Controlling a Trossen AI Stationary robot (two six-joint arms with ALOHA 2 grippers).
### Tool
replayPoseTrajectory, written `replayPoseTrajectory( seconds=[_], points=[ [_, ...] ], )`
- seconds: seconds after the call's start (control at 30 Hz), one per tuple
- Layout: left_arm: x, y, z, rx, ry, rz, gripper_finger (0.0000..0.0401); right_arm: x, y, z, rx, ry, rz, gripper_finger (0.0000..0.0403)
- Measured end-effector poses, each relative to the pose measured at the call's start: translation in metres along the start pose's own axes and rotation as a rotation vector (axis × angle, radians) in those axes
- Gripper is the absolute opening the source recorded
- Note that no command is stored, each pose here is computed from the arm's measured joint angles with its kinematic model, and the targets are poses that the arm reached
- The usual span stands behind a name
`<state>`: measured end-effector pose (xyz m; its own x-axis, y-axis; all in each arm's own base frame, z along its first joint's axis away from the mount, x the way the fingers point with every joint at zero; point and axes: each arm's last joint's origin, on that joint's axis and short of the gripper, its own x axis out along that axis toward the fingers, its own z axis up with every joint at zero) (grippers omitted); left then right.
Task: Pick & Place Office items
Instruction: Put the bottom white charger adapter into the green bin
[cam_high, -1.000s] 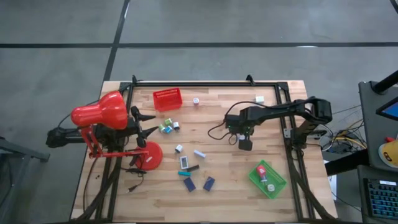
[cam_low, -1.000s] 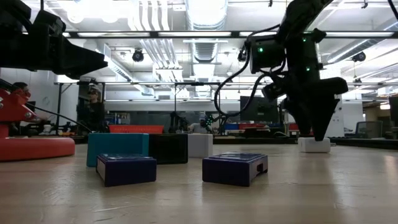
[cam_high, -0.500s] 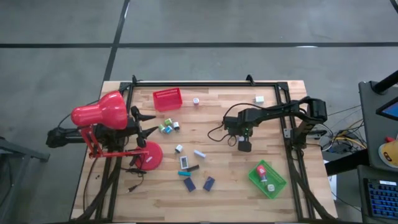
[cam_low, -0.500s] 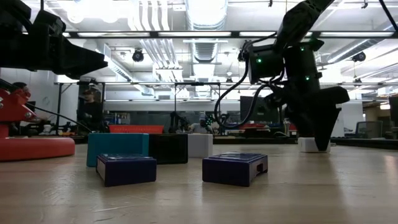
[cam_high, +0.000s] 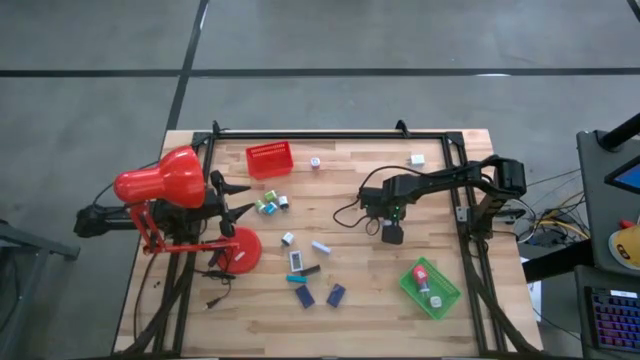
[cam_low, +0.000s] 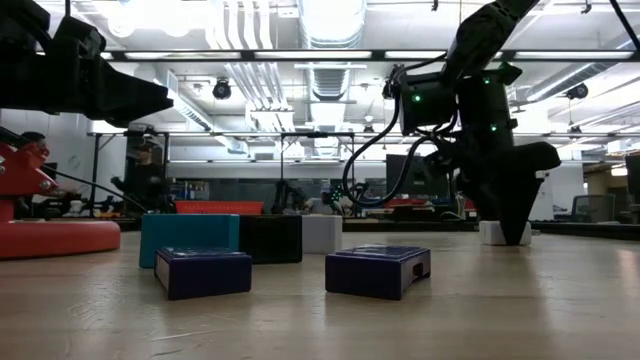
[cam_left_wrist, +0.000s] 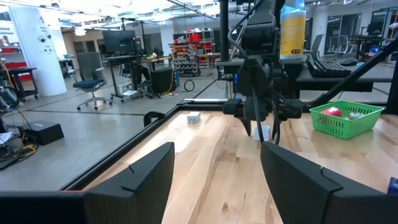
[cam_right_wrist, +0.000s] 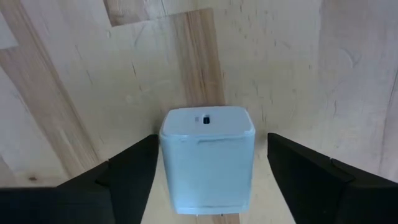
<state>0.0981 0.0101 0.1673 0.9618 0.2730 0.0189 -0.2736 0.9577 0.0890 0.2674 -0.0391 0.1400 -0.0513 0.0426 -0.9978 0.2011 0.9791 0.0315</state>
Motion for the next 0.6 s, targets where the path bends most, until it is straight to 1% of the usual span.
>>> replayPoseTrajectory(
  seconds=[0.4,0.5,0.6],
  points=[
    [0.0,0.0,-0.0001,0.0,0.0,0.0,0.0245,-0.0002,0.0,0.0,0.0,-0.001,0.0,0.0192],
    [0.0,0.0,-0.0001,0.0,0.0,0.0,0.0245,-0.0003,0.0,-0.0001,-0.003,-0.001,0.0,0.0179],
    [0.0,0.0,-0.0001,0.0,0.0,0.0,0.0245,-0.0004,0.0,-0.0001,-0.003,-0.001,0.0,0.0178]
  ],
)
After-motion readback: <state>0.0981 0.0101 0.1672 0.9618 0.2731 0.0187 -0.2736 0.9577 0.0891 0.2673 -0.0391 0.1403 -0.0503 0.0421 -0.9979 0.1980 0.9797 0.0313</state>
